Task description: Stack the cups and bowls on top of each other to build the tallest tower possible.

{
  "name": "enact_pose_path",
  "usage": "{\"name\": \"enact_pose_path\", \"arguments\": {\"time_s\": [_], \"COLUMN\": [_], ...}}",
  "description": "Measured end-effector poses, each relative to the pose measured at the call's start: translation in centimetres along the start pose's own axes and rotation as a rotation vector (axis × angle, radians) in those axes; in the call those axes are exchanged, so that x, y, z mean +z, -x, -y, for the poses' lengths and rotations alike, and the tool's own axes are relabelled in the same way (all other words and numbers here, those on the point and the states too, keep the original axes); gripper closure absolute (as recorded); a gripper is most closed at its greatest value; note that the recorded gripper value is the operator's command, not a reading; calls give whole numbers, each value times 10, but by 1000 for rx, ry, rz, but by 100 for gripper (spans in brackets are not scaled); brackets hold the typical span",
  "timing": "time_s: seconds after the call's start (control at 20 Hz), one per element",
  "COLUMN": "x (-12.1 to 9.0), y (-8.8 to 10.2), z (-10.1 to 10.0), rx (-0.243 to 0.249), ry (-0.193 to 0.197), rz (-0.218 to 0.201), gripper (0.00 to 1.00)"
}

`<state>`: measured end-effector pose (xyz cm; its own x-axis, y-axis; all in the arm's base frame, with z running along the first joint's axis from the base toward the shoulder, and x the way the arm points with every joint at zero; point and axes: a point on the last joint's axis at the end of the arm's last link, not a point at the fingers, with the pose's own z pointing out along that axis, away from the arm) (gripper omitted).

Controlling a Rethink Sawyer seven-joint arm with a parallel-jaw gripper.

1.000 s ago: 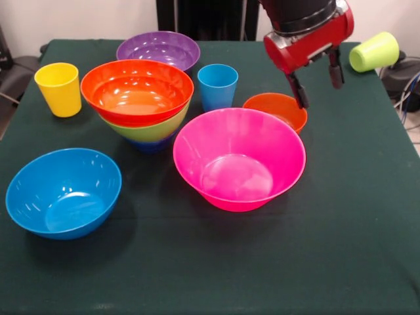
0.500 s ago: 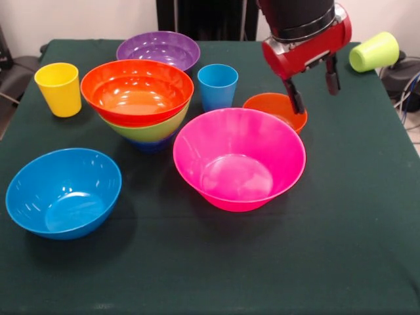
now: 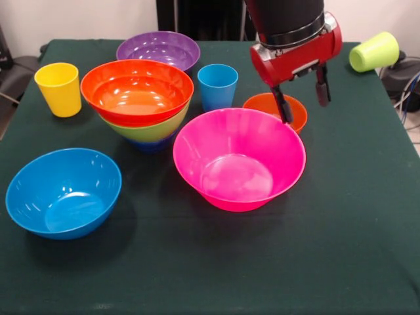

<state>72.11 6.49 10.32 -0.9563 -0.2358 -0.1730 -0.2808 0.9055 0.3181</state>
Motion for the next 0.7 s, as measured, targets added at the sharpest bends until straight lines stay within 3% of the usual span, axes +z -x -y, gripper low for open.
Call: {"name": "enact_pose_path", "arguments": {"time_s": [0.7], "x": [24], "y": [28], "z": [-10], "rx": [-12], "ry": [-33], "rz": [58], "gripper": [0]}}
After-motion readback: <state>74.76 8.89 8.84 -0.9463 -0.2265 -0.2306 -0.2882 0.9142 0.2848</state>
